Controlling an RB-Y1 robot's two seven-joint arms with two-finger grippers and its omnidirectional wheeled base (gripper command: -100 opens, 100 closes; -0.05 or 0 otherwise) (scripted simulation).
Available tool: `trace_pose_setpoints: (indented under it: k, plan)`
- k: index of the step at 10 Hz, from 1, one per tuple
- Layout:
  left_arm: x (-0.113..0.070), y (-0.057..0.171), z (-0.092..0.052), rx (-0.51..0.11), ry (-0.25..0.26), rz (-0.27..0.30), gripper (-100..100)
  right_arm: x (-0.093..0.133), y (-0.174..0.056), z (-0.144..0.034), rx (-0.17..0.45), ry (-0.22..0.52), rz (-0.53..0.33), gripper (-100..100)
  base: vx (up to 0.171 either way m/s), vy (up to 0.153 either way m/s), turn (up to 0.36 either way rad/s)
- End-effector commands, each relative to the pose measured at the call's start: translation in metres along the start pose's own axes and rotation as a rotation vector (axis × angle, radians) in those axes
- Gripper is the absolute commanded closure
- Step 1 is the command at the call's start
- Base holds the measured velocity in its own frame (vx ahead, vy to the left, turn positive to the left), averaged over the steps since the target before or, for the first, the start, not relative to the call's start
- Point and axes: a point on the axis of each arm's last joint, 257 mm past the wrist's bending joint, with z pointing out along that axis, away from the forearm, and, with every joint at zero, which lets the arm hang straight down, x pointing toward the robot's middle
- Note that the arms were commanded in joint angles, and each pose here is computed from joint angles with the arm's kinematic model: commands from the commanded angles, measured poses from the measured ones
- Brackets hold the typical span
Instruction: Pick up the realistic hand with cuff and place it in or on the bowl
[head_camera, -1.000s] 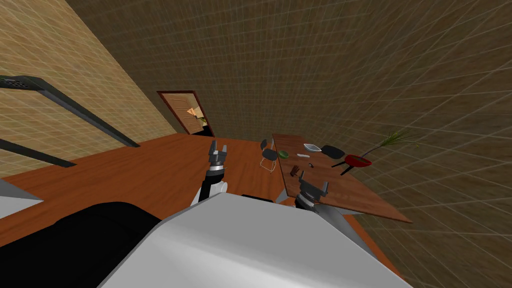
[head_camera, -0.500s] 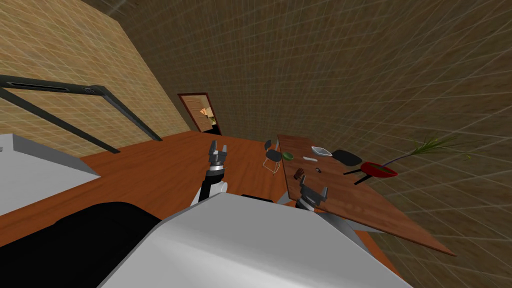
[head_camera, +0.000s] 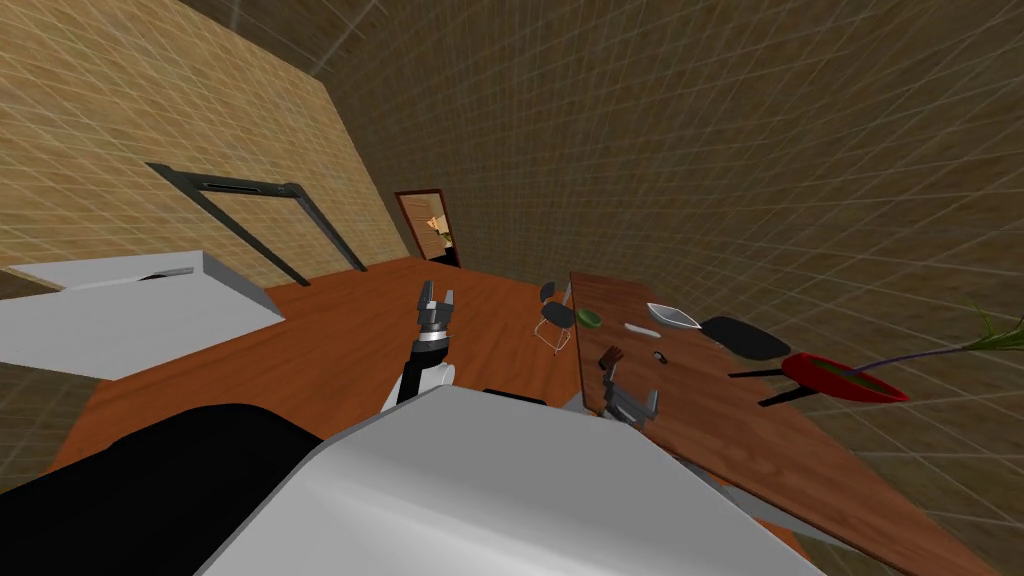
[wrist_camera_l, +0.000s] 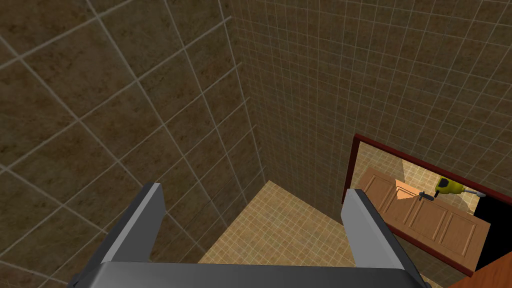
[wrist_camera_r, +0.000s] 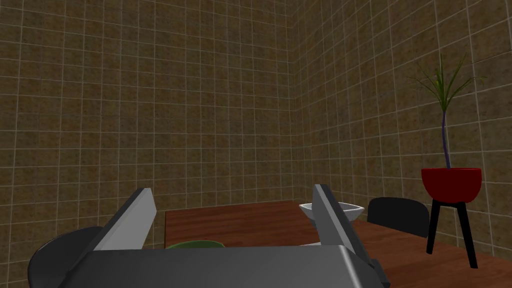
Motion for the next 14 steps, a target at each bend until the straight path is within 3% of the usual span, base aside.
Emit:
trace_pose_setpoints:
  k: [1,6,14]
  plan:
    - [0.000,0.000,0.000,0.000,0.000,0.000,0,-0.012,0.009,-0.005,-0.009,-0.026,0.003,-100,-0.023,-0.044,0.202]
    - [0.000,0.000,0.000,0.000,0.000,0.000,0,-0.049,0.057,-0.040,-0.075,-0.138,0.009,-100,-0.011,-0.037,0.247]
    - [0.000,0.000,0.000,0.000,0.000,0.000,0,-0.074,0.097,-0.076,-0.115,-0.242,-0.034,-100,-0.002,-0.030,0.140]
